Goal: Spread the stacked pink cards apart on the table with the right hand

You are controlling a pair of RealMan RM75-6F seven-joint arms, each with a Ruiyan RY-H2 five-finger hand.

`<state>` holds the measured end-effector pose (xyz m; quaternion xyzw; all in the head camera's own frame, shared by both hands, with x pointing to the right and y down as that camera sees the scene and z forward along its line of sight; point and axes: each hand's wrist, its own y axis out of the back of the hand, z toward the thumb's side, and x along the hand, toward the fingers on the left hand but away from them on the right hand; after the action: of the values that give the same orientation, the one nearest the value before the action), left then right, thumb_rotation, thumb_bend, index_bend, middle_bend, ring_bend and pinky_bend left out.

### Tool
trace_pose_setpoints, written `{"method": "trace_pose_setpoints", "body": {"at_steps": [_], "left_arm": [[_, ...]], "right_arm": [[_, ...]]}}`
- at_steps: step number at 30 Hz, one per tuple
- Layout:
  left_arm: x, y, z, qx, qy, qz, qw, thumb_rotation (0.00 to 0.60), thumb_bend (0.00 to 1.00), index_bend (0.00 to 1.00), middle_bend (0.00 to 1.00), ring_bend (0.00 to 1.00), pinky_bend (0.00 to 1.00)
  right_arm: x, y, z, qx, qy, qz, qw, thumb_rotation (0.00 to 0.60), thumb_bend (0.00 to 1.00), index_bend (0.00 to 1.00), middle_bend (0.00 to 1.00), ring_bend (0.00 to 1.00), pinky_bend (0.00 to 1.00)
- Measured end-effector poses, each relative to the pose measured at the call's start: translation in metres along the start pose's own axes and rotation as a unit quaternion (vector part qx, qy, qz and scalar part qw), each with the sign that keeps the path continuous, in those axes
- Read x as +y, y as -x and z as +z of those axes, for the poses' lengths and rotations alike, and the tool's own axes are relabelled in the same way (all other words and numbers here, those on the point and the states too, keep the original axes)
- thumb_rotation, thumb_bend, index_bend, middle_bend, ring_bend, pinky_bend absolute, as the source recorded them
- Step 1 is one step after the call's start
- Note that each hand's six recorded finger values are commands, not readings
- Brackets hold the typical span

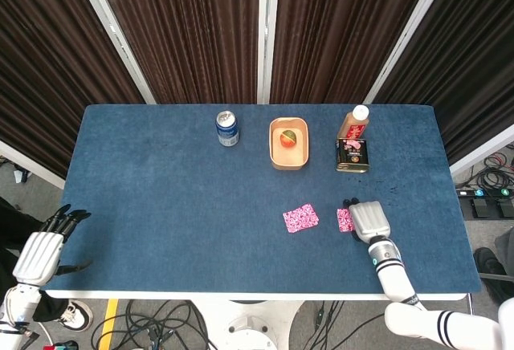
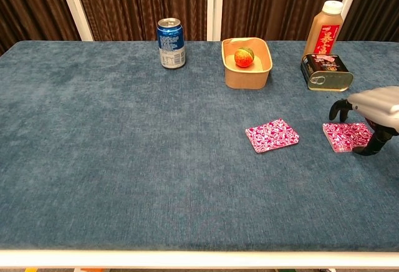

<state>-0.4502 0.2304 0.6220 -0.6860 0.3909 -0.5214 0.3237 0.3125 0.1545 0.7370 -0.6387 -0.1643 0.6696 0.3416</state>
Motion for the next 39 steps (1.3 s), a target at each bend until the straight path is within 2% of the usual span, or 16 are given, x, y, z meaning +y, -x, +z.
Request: {"method": "trace_pose_setpoints", "body": {"at_steps": [39], "left_arm": [[0.0002, 0.0002, -0.0004, 0.0, 0.002, -0.002, 1.0, 0.6, 0.01, 0.18, 0.16, 0.02, 0.18]], "right_arm": [[-0.0057, -0.0003, 0.0043, 0.0, -0.004, -0.003, 1.0, 0.6, 0.21, 0.32, 0.31, 0.71, 0.78]]}}
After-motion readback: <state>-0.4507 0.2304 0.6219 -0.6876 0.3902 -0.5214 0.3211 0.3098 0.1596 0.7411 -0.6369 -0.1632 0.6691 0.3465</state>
